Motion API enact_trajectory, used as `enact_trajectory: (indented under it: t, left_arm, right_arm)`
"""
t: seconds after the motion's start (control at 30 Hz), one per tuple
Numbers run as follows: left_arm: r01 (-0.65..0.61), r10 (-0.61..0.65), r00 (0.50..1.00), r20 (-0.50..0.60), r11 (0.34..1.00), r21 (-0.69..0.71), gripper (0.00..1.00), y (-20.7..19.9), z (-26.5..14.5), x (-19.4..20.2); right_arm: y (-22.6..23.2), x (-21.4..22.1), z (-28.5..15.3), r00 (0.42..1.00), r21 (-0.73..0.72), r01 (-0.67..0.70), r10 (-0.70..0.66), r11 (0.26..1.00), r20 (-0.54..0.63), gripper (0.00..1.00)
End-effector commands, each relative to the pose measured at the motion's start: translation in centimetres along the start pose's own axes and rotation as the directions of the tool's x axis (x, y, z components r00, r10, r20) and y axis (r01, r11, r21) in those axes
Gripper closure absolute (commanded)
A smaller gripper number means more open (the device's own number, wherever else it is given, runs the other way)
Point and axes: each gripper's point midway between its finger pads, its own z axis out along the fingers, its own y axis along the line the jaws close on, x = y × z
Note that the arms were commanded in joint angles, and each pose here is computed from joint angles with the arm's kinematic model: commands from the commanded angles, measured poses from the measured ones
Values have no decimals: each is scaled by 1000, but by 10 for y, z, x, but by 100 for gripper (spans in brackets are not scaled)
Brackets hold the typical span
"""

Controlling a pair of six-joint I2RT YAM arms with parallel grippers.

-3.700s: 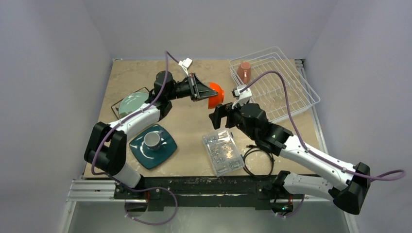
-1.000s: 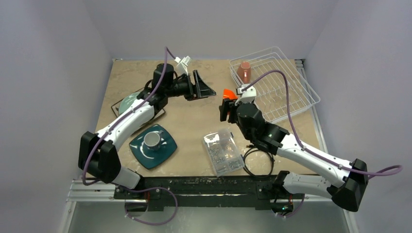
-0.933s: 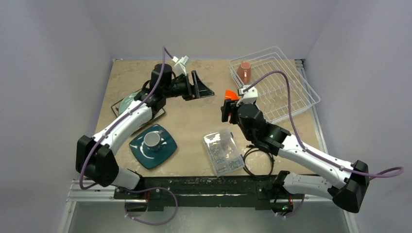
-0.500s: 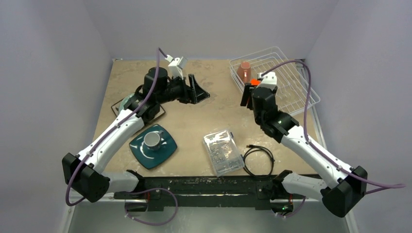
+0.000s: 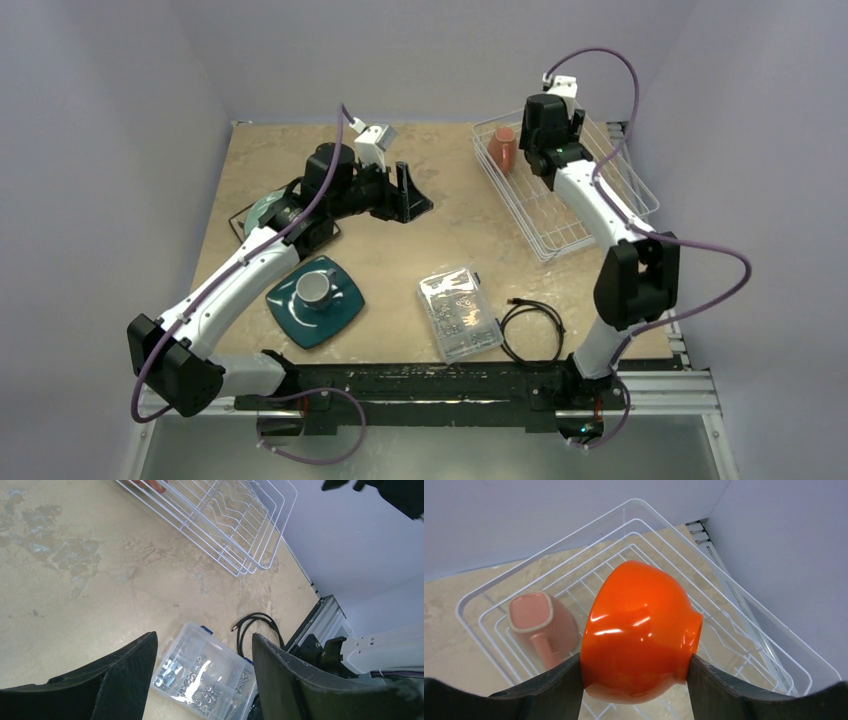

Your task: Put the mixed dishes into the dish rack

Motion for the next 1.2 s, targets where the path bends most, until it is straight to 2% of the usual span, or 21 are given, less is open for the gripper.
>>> enact_trajectory:
  t: [0.0, 0.17, 0.33, 0.53, 0.77, 0.93, 1.17]
  left_arm:
    - [-42, 40, 997, 67, 999, 33, 32, -15, -9, -25]
    - [-1, -1, 1000, 29, 997, 79, 33, -21, 0, -20]
    - [51, -50, 999, -10, 990, 128, 33, -26, 9, -13]
    - [93, -87, 995, -41, 984, 154, 33, -26, 17, -8]
    - [119, -109, 992, -70, 980, 162, 33, -24, 24, -2]
    - [142, -131, 988, -78, 974, 174, 33, -24, 26, -3]
    - [143, -131, 988, -80, 975, 172, 33, -23, 27, -2]
  right_arm:
    - [-7, -32, 39, 999, 66, 15, -18, 998, 32, 100]
    - [-12, -27, 86, 997, 62, 75, -74, 995, -16, 100]
    - [-19, -3, 121, 996, 25, 43, -41, 999, -75, 100]
    - [-20, 8, 147, 996, 40, 51, -47, 998, -77, 100]
    - [-26, 22, 169, 983, 106, 158, -146, 982, -111, 100]
    - [-33, 25, 174, 979, 149, 186, -170, 971, -114, 87]
    - [-30, 36, 184, 972, 149, 213, -194, 966, -132, 57]
